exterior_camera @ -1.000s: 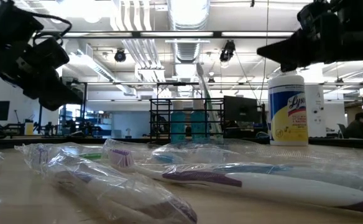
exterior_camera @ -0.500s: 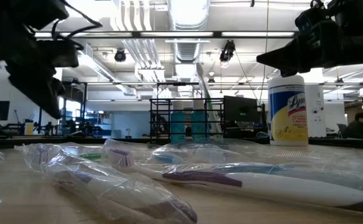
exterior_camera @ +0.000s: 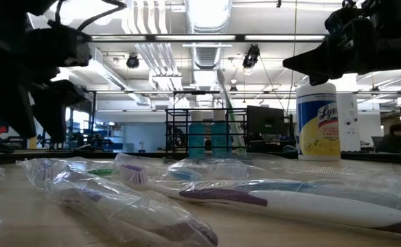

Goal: Pick & Place toothbrushing station
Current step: Put the green toothbrush into the wire organizer

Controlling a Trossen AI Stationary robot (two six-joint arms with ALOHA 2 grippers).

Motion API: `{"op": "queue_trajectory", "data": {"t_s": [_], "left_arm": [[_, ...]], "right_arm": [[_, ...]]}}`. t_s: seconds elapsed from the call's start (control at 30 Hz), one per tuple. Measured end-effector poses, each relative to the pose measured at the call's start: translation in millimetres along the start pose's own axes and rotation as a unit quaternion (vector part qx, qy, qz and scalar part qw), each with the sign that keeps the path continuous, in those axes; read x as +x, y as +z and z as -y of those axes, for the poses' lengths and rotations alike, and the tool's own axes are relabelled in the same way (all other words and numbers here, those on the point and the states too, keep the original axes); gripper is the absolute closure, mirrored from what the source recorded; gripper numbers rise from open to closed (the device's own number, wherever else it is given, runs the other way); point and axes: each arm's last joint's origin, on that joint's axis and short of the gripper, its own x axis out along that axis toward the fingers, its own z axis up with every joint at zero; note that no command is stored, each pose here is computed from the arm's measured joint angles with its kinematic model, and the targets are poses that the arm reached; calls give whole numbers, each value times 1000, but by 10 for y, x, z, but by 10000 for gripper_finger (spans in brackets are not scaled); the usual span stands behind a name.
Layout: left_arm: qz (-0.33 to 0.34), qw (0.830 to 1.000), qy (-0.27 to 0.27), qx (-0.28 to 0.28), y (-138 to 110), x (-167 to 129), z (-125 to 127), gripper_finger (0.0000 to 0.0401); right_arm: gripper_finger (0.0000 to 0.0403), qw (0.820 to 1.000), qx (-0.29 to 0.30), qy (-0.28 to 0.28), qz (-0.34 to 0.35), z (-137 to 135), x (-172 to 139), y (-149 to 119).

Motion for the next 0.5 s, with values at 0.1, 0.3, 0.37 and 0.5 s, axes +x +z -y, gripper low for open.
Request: {"op": "queue_trajectory", "data": {"t_s": [0.1,0.3,0.37,0.5], "left_arm": [[-21,1000,15,10,-14,95,1,122],[-39,999,23,31,-29,242,14,124],[-36,998,21,44,-19,283,24,124],[-36,997,19,68,-11,356,37,126]], "right_arm": [[390,1000,0,0,0,0,0,0],[390,1000,0,0,1,0,0,2],[390,1000,0,0,1,0,0,2],[390,1000,1,0,1,0,0,3]]}}
